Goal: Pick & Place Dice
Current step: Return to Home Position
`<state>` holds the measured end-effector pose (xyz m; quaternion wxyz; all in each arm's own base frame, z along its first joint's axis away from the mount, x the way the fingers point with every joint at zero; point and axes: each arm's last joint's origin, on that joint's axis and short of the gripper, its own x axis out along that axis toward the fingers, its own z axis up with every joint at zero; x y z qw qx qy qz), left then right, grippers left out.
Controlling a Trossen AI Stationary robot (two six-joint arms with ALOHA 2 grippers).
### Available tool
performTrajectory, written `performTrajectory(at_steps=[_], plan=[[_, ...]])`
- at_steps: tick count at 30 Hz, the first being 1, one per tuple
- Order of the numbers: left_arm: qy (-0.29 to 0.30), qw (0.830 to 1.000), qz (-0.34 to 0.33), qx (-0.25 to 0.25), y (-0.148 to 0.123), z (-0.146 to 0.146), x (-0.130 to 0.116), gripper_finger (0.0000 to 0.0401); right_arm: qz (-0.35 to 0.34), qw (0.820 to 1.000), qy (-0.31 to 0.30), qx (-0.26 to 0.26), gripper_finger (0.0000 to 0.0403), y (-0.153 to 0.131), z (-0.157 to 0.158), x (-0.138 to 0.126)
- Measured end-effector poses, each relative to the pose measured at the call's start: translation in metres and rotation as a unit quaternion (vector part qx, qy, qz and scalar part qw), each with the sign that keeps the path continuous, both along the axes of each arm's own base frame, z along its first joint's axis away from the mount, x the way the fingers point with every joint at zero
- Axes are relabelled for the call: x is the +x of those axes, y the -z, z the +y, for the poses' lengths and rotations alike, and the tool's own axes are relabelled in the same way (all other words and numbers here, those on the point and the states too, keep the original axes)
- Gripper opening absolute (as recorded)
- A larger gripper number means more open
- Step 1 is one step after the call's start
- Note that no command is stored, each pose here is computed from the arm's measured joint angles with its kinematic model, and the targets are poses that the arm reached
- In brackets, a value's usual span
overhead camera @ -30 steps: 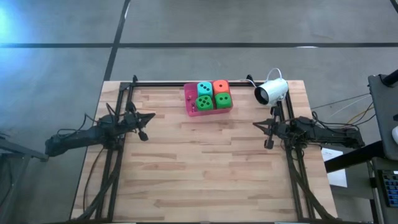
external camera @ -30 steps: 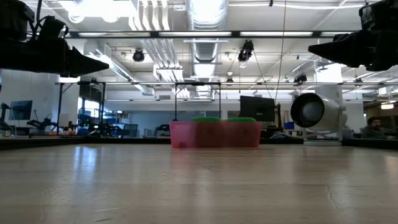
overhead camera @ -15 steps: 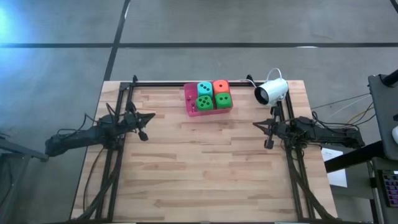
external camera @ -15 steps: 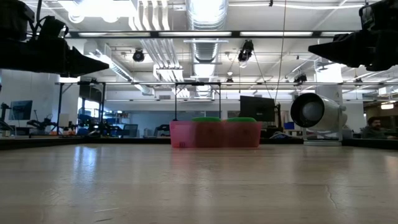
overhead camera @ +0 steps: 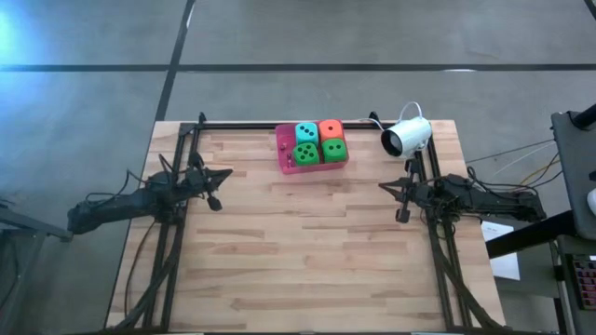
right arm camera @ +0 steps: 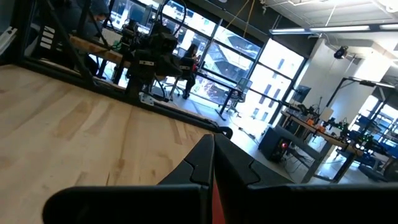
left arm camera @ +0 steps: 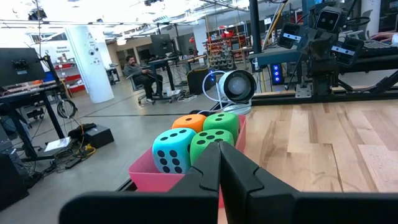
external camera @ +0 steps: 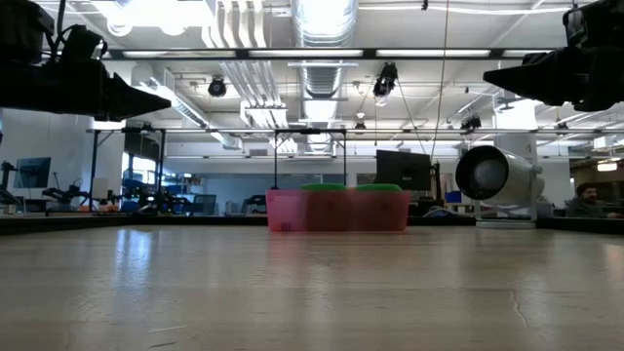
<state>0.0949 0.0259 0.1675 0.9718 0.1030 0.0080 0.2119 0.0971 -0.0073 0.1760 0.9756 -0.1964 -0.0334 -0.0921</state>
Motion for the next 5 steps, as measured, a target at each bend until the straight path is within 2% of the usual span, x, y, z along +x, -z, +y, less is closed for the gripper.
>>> performTrajectory(at_steps=[5], plan=[[0.000,1.000,0.000,0.000,0.0000,0.0000,0.0000,0.0004,0.000,1.000,0.000,-0.001,0.0008,0.0000,0.0000,0.0000]])
